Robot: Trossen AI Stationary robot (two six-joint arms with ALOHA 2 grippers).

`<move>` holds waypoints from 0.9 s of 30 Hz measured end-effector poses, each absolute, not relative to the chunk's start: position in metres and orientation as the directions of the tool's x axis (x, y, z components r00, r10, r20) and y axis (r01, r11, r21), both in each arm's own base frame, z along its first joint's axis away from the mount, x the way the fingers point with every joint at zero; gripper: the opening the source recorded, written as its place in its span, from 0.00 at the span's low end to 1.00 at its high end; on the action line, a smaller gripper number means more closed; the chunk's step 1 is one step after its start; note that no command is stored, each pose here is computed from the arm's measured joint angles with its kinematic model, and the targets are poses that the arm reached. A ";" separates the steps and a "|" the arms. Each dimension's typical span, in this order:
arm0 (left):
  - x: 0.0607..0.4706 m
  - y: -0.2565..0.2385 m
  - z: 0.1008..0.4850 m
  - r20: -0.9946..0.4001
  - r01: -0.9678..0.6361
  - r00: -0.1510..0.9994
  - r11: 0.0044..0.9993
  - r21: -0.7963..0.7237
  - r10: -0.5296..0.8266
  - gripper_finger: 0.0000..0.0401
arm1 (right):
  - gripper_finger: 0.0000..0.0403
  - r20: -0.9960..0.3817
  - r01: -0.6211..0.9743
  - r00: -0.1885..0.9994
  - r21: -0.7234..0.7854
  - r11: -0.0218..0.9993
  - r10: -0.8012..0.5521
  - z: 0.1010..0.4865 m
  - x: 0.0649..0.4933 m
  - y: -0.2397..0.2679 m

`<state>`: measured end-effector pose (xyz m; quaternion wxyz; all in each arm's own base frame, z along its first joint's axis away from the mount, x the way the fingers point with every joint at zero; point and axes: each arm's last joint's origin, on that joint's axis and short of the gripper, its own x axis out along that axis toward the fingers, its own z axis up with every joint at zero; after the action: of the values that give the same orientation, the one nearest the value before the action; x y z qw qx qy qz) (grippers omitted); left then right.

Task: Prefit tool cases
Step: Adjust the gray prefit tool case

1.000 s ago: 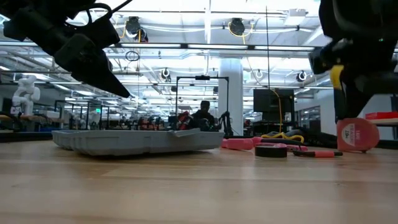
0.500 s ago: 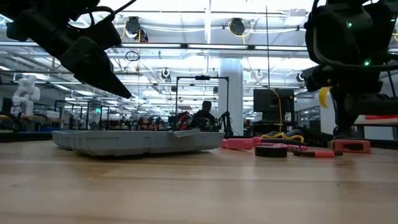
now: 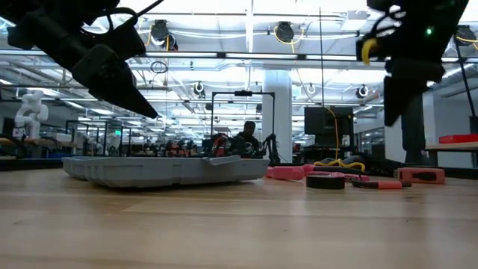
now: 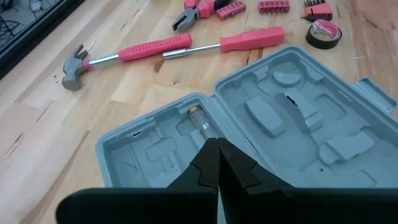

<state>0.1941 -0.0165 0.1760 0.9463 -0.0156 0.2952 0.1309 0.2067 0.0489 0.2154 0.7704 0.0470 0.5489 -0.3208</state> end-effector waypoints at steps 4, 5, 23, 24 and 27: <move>0.193 -0.016 0.174 -0.583 -0.258 0.777 0.965 0.053 0.240 0.00 | 0.42 -0.833 0.583 0.311 -0.213 0.784 -0.458 0.231 0.204 0.047; 0.192 -0.016 0.173 -0.591 -0.258 0.770 0.964 0.056 0.240 0.00 | 0.43 -0.822 0.585 0.335 -0.201 0.786 -0.460 0.233 0.204 0.046; 0.170 -0.033 0.170 -0.877 -0.072 0.470 0.985 -0.155 -0.103 0.00 | 0.01 -0.753 0.301 0.587 -0.140 0.943 -0.299 0.171 0.306 0.047; 0.170 -0.033 0.170 -0.877 -0.077 0.472 0.986 -0.148 -0.095 0.00 | 0.01 -0.750 0.292 0.589 -0.148 0.945 -0.300 0.167 0.310 0.043; 0.170 -0.032 0.170 -0.876 -0.093 0.479 0.989 -0.117 -0.059 0.00 | 0.01 -0.735 0.256 0.618 -0.149 0.955 -0.281 0.159 0.321 0.033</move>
<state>0.1703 -0.0322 0.1700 0.8567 -0.0743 0.5103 0.0100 0.3212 0.0334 0.1591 0.8992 -0.0147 0.4109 -0.1493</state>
